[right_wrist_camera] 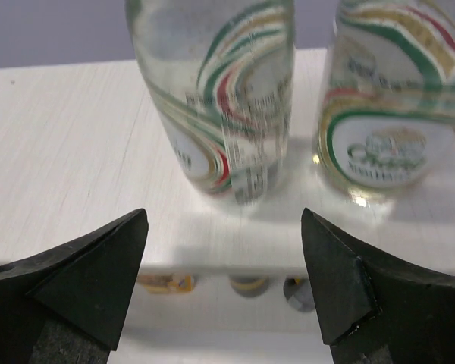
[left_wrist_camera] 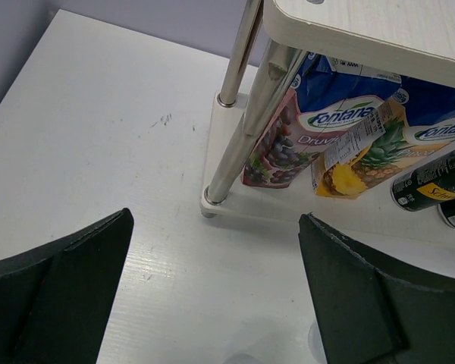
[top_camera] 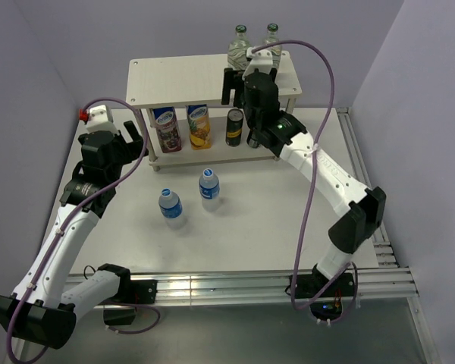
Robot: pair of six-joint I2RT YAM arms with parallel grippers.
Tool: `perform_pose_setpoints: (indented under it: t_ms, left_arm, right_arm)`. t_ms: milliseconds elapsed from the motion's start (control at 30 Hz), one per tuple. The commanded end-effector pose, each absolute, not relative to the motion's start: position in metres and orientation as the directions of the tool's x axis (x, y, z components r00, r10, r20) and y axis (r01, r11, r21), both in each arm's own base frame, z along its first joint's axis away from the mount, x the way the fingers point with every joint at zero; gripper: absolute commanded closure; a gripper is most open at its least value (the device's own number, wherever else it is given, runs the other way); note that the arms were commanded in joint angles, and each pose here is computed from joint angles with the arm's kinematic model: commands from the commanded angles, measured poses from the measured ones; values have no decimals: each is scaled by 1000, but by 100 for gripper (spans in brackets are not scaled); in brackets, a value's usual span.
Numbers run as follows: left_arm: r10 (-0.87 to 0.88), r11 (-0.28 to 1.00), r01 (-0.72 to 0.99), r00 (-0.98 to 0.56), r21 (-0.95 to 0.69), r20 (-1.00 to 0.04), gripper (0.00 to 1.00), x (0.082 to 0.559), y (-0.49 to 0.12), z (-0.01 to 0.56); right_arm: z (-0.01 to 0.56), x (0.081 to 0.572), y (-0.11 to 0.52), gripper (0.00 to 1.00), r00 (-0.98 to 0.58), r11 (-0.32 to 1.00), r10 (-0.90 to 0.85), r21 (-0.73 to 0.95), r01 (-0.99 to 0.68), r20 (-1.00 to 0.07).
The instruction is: Place and organize the beverage onto the shelf
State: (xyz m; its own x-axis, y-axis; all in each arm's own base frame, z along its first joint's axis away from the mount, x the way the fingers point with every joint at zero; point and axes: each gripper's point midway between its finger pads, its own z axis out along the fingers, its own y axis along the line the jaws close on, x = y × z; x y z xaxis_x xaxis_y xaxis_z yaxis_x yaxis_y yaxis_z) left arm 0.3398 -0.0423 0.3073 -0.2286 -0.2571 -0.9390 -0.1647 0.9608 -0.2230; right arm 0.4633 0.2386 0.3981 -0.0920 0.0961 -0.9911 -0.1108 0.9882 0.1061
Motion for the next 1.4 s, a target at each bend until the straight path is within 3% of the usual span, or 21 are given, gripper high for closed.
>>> perform_pose_setpoints:
  t_ms: [0,167,267,567,667,867,1367]
  left_arm:
    - [-265,958,-163,-188,-236,-946,3,341,-40,322]
    - [-217,973,-112,-168,-200,-962,4,320,-51,338]
    - [-253,965,3,-246,-262,-936,1,291,-86,339]
    - [-366,902,70,-402,-427,-839,1,225,-122,282]
    - [-368,903,29,-460,-428,-808,1,221,-130,253]
    - [-433,890,-62,-421,-451,-797,1,220,-138,214]
    - [-388,916,-83,-428,-392,-816,1,234,-162,125]
  right_arm:
    - [419,433,231,11,-35,973,193,196,-119,-981]
    - [415,375,220,11,-37,965,229,232,-120,-973]
    - [374,330,222,11,-95,962,215,227,-149,-972]
    - [297,244,208,11,-227,952,202,245,-182,-953]
    - [284,232,199,11,-247,949,212,260,-180,-946]
    - [271,223,183,11,-252,948,223,270,-170,-942]
    - [261,215,166,10,-242,947,231,275,-165,-942]
